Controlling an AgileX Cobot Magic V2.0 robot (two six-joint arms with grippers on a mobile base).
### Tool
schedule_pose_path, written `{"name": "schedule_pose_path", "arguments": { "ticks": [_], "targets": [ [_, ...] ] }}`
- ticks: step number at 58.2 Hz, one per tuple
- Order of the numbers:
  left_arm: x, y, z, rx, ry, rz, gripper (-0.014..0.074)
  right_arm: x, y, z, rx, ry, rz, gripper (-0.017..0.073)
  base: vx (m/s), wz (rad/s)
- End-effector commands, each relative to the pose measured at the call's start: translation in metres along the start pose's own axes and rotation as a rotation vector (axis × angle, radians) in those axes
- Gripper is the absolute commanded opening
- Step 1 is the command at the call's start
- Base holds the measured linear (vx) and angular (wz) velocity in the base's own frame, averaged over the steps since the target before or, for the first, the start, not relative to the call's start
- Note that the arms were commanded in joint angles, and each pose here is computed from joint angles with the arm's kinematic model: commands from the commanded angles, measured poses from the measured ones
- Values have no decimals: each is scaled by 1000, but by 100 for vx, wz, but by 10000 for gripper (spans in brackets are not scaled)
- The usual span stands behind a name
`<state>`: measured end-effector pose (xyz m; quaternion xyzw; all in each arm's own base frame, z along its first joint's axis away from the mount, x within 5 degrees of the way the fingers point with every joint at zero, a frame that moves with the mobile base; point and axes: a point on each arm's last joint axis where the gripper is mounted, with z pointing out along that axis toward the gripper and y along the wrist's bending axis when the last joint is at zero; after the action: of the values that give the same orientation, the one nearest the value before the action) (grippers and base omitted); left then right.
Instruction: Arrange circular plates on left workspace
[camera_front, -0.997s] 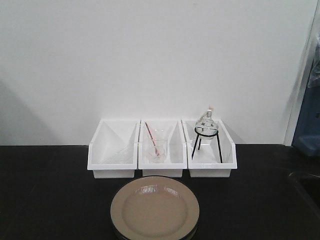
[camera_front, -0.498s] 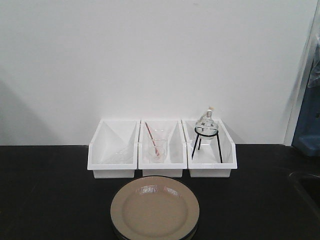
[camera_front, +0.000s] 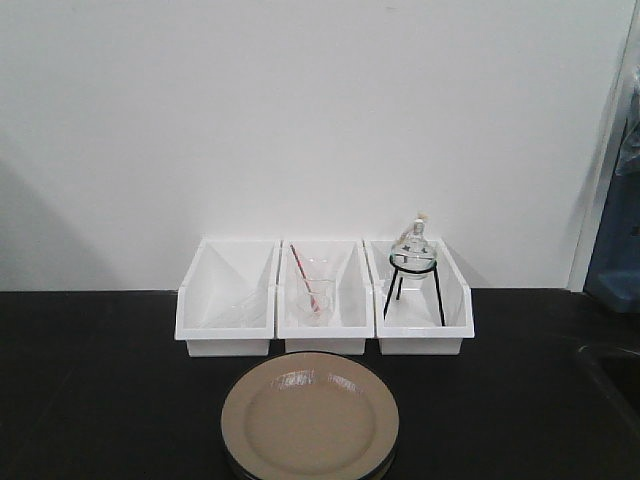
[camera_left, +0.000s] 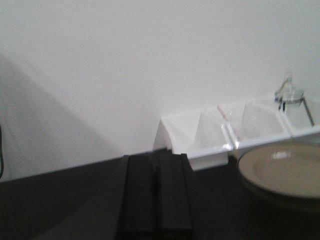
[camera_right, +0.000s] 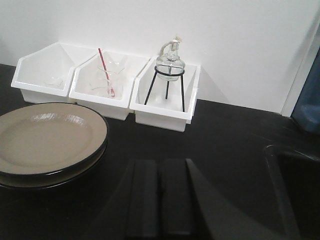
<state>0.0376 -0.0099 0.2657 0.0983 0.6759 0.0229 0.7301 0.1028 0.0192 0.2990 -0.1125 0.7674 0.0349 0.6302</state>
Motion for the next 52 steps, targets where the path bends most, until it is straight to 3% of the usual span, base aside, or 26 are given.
{"name": "schedule_pose_path", "arguments": {
  "ticks": [1,8,13,17,20,29,52],
  "targets": [
    [14,3,2,-49,8,17,0,-15,-4,-2,39,-87,1,-3,0,0],
    [56,-1,10,-61,105,-35,0,-15,-4,-2,39,-88,1,-3,0,0],
    [76,-3,13,-87,77,-101,0,-15,-4,-2,39,-88,1,-3,0,0],
    [73,-2,12,-85,88,-52,0,-15,-4,-2,39,-88,1,-3,0,0],
    [71,-1,13,-92,60,-48,0,-15,-4,-2,39,-87,1,-3,0,0],
    [71,-2,13,-92,51,-112,0,-15,-4,-2,39,-85,1,-3,0,0],
    [71,-2,13,-92,54,-112,0,-15,-4,-2,39,-87,1,-3,0,0]
  ]
}}
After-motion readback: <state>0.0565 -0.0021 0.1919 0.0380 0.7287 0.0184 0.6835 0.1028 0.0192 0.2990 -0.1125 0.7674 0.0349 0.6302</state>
